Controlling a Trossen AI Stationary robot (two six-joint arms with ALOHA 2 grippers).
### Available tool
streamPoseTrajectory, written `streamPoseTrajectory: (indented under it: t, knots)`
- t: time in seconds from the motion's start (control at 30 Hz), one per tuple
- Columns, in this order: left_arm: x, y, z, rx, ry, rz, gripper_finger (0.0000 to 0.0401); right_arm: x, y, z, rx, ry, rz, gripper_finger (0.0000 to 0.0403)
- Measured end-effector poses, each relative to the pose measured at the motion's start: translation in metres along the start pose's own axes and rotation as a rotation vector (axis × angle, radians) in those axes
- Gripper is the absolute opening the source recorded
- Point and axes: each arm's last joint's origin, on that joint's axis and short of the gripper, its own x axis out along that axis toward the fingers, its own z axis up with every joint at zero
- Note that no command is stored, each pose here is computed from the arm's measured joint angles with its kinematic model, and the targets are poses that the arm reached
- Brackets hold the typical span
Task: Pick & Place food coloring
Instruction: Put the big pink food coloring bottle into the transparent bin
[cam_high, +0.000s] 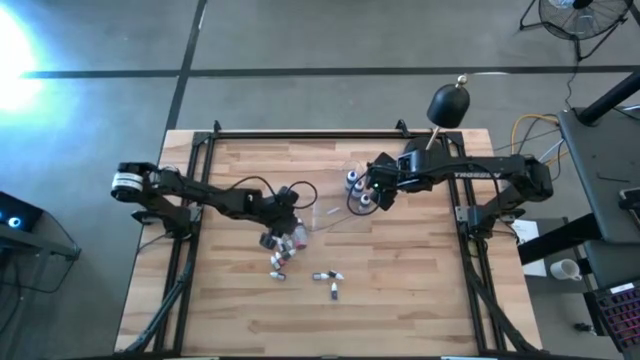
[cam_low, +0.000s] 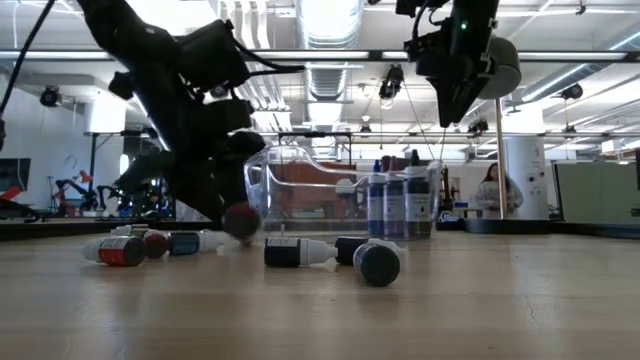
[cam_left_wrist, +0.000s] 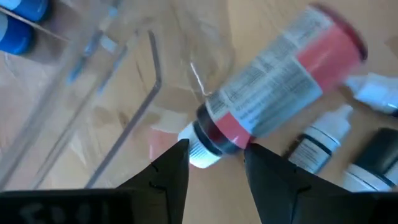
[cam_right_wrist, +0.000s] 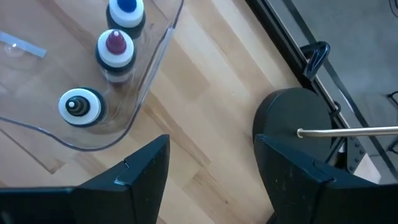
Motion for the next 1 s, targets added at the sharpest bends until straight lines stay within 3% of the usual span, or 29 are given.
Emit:
streamPoseTrajectory:
  t: [0.43,0.73,1.0]
  knots:
    - [0.0016,0.0025,0.0028,0.0,0.003,0.035,0.013,0.0046,0.0013,-0.0033,0.017,0.014,-0.006,0.0228]
    - [0.0011,0.0008,0.0068,-0.02,-0.068,-0.052,0.013,0.0046,0.0015,-0.0029,0.02,0.01,-0.003,0.0228]
    - [0.0014,-0.003,0.0027,-0.052,-0.034,-0.085,0.013,0.0047,0.0016,-0.0026,0.021,0.008,-0.002,0.0228]
